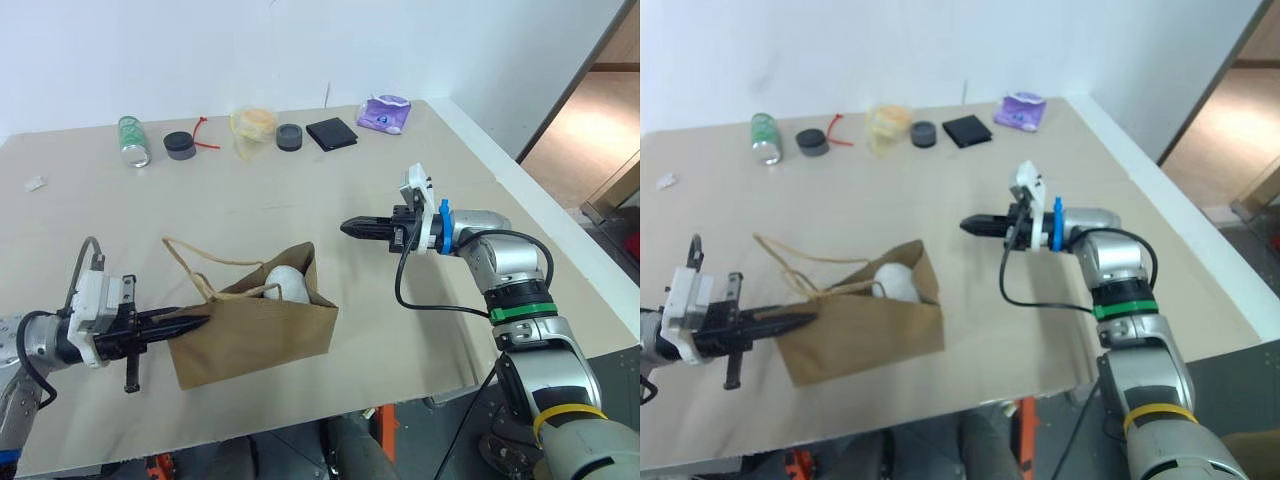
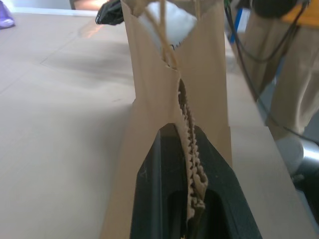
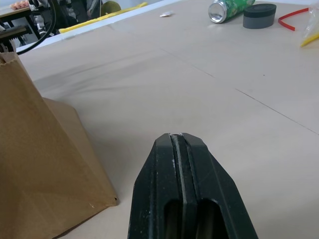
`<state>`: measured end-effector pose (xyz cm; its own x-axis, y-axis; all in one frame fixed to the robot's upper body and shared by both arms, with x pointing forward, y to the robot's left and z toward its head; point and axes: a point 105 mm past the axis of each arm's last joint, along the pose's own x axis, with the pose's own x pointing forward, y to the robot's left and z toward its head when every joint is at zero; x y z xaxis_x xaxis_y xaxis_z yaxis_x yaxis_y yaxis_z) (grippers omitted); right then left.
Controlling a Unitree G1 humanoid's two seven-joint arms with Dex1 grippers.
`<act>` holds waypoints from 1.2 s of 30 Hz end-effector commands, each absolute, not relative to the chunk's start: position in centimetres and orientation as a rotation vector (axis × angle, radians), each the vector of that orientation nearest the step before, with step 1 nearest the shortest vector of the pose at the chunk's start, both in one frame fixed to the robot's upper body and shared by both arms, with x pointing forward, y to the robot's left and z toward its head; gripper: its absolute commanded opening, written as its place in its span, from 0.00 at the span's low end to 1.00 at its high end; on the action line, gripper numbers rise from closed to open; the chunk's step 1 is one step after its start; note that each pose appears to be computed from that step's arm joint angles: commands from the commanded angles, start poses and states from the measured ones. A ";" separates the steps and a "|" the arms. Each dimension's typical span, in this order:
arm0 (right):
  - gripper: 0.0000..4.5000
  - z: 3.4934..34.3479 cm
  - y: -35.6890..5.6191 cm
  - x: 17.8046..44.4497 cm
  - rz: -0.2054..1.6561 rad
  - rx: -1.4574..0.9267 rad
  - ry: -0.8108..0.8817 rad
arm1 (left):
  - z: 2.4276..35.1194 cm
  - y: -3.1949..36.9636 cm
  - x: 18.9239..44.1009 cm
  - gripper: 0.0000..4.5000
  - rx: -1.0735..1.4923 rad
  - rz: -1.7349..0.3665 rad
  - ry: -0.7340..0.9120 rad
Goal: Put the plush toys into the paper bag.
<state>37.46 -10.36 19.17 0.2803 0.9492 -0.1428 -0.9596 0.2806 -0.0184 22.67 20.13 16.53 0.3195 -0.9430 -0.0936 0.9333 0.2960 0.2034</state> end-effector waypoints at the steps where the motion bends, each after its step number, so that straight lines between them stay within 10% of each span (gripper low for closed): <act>1: 0.00 21.0 -10.4 37.1 1.299 -0.138 0.047 | 16.4 20.0 22.7 0.19 0.232 -1.246 -0.041; 8: 0.00 21.1 -10.7 36.7 1.316 -0.148 0.056 | 16.9 20.1 22.3 0.97 0.194 -1.243 -0.047; 18: 0.00 22.2 -11.9 36.6 1.312 -0.133 0.063 | 23.7 22.3 22.4 0.99 -0.145 -1.095 -0.175; 28: 0.95 22.9 -16.3 37.8 1.180 -0.232 0.147 | 23.5 29.4 26.5 1.00 -0.035 -0.623 -0.077; 36: 0.99 21.3 -22.1 37.8 1.022 -0.336 0.300 | 17.8 34.4 25.3 1.00 0.160 -0.485 0.231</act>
